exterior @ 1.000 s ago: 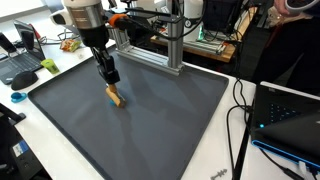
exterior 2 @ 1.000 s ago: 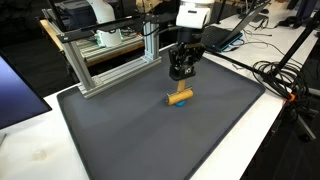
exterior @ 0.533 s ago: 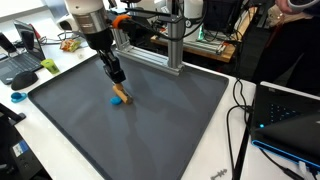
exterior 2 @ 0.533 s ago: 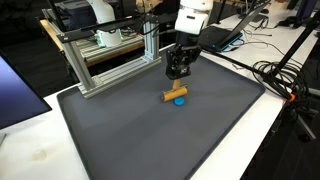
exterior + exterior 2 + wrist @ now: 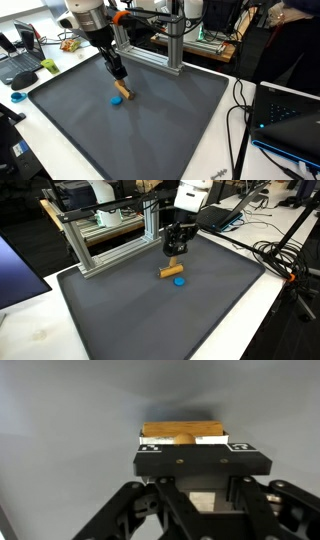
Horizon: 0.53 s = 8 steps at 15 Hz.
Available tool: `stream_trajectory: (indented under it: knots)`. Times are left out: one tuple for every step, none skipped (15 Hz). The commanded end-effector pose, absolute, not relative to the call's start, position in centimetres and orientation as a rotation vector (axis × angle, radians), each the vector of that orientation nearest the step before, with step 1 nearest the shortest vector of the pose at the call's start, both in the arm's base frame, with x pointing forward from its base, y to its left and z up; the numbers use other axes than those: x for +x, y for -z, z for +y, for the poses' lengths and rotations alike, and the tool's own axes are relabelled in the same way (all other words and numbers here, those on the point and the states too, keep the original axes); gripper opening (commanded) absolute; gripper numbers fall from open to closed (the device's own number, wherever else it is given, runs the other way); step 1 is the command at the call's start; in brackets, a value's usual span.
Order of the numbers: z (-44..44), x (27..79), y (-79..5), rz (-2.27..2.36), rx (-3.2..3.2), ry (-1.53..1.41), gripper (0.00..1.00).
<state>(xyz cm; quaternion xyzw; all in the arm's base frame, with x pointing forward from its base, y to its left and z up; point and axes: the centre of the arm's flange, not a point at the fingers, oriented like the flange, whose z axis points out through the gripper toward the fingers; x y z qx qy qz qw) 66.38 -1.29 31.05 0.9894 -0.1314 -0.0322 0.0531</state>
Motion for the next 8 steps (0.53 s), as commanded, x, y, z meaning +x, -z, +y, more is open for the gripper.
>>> stream_trajectory:
  knots:
    - [-1.8,65.8,-35.0,-0.28,3.021,0.015,0.22]
    - [-2.0,65.7,-35.9,-0.202,3.046,-0.007,0.22]
    - [-2.2,65.5,-36.8,-0.089,3.061,-0.019,0.22]
    - [-2.4,65.3,-37.9,-0.008,3.06,-0.034,0.22]
    - [-2.5,65.4,-38.8,0.073,3.064,-0.059,0.22]
    - [-2.6,65.5,-39.8,0.157,3.054,-0.073,0.22]
    - [-2.7,65.6,-40.6,0.242,3.045,-0.076,0.22]
    - [-2.8,65.5,-41.3,0.329,3.041,-0.083,0.22]
